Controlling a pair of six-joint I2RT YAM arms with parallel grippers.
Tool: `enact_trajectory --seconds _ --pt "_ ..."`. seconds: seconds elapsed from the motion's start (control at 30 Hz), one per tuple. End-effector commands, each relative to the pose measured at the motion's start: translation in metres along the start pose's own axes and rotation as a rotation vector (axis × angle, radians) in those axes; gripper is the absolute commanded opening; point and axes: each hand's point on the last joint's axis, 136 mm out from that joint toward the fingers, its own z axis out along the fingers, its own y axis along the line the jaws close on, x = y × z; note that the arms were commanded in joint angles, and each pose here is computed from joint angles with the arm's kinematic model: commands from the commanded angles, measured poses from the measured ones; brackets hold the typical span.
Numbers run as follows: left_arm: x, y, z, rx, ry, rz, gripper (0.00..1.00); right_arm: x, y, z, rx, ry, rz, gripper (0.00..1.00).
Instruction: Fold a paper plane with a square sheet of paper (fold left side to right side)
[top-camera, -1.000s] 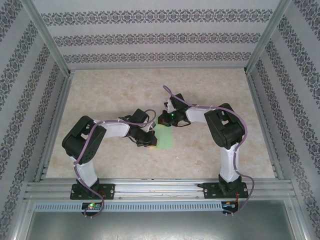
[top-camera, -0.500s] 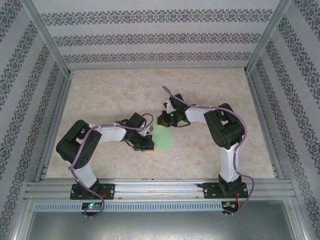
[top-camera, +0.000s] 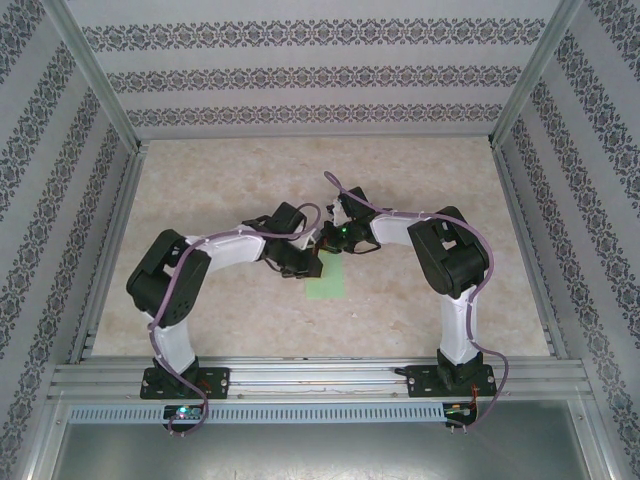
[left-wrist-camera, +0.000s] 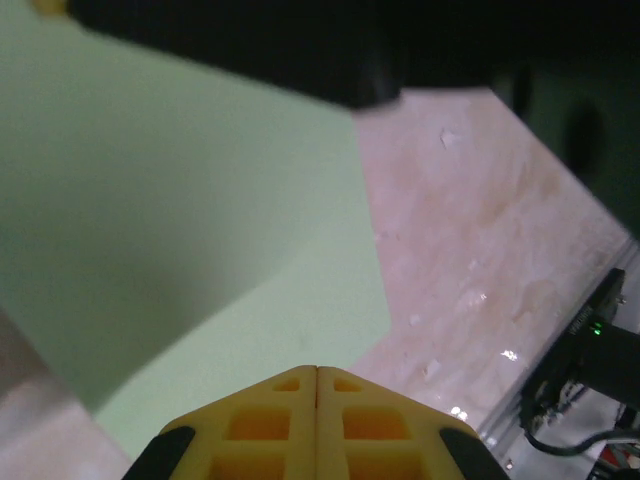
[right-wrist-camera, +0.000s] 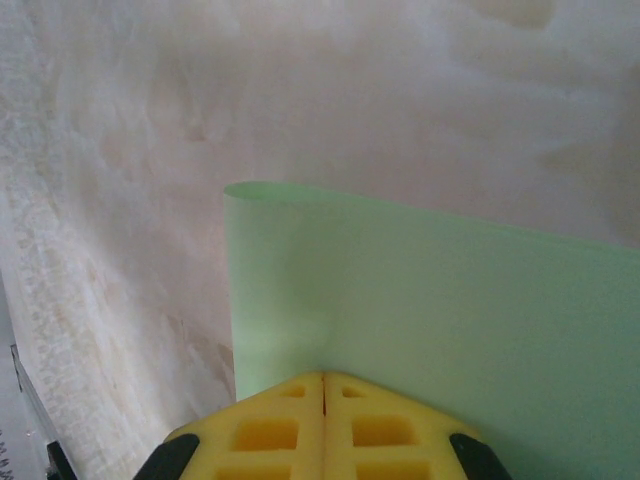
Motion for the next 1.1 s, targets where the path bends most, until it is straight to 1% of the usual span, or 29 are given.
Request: enact_trajectory --seconds 0.0,0.1,0.27,0.47,0.5,0.6,0.67,0.77,0.87,1.07 --pt "-0.001 0.019 0.009 -0.054 0.032 0.001 0.05 0.008 -0.023 0.012 0.081 0.024 0.022 0.00" --pt "-0.002 0.024 0.015 -0.059 0.035 -0.009 0.05 0.008 -0.023 0.012 0.078 0.024 0.023 0.00" --pt "0.006 0.036 0.020 -0.083 0.045 -0.037 0.05 0.003 -0.014 0.007 0.061 0.007 0.009 0.00" --pt "0.018 0.045 0.025 -0.080 0.037 -0.091 0.02 -0.018 0.010 -0.012 -0.008 -0.057 -0.011 0.00" --pt "0.020 0.046 0.026 -0.075 0.035 -0.103 0.02 -0.022 0.015 -0.018 -0.017 -0.073 -0.021 0.01" --pt "0.022 0.046 0.026 -0.064 0.017 -0.126 0.00 -0.030 0.024 -0.037 -0.026 -0.122 -0.038 0.06" --pt "0.022 0.047 0.025 -0.062 0.008 -0.135 0.00 -0.031 0.023 -0.049 -0.019 -0.144 -0.041 0.09" --pt "0.023 0.045 0.025 -0.056 0.000 -0.144 0.00 -0.019 0.015 -0.062 0.006 -0.157 -0.031 0.10" --pt "0.022 0.044 0.025 -0.052 -0.006 -0.147 0.00 0.002 0.007 -0.068 0.022 -0.139 -0.021 0.00" --pt "0.021 0.042 0.024 -0.052 -0.010 -0.143 0.00 0.057 0.011 -0.061 0.026 -0.057 -0.021 0.00"
